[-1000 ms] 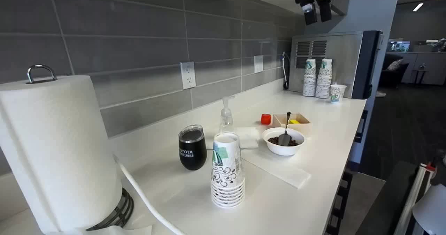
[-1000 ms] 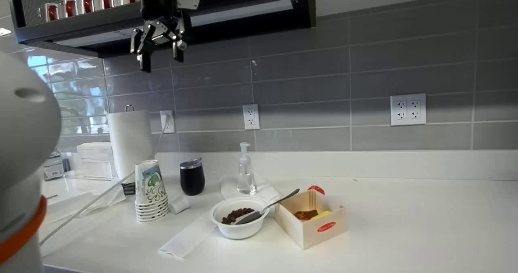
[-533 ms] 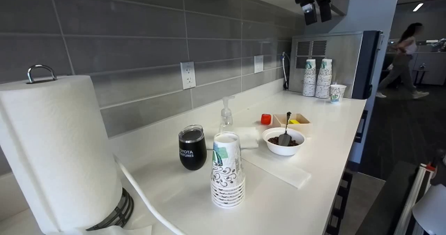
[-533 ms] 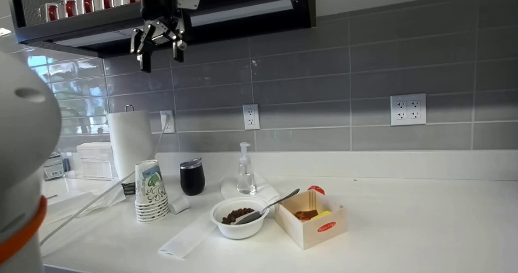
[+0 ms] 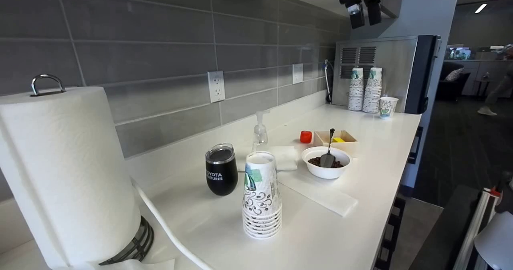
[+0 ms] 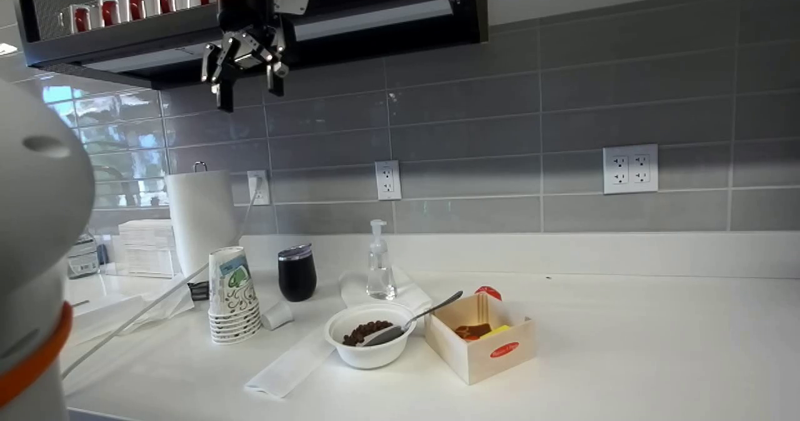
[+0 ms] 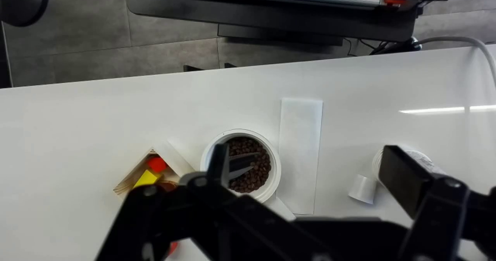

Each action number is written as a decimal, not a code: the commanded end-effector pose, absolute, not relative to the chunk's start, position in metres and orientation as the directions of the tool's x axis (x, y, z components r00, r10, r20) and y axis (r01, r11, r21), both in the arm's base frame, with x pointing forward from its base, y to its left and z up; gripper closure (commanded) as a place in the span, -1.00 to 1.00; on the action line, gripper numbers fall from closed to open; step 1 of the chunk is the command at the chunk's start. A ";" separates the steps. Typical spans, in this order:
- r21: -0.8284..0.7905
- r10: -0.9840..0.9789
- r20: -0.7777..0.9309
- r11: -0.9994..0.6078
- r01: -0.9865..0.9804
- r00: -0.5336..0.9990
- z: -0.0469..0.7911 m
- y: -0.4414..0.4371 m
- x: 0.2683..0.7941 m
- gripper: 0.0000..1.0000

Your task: Use the spoon to stir the beans in the bowl

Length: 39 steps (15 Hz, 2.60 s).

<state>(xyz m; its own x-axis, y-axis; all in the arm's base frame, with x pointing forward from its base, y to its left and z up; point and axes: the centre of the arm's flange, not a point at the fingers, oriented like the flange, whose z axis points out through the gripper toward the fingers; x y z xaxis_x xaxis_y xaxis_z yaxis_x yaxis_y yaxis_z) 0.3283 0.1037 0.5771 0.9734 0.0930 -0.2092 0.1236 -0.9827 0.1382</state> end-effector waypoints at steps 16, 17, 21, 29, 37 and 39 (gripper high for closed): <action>0.130 -0.455 0.034 -0.881 -0.455 0.890 0.416 -0.032 0.407 -1.00; 0.116 -0.478 0.059 -0.868 -0.482 0.876 0.401 -0.038 0.413 -1.00; 0.049 -0.558 0.142 -0.821 -0.569 0.817 0.360 -0.051 0.425 -1.00; -0.034 -0.653 0.245 -0.744 -0.667 0.716 0.308 -0.065 0.435 -1.00; -0.013 -0.695 0.274 -0.694 -0.720 0.665 0.272 -0.086 0.432 -1.00; -0.011 -0.708 0.269 -0.680 -0.733 0.653 0.265 -0.091 0.432 -1.00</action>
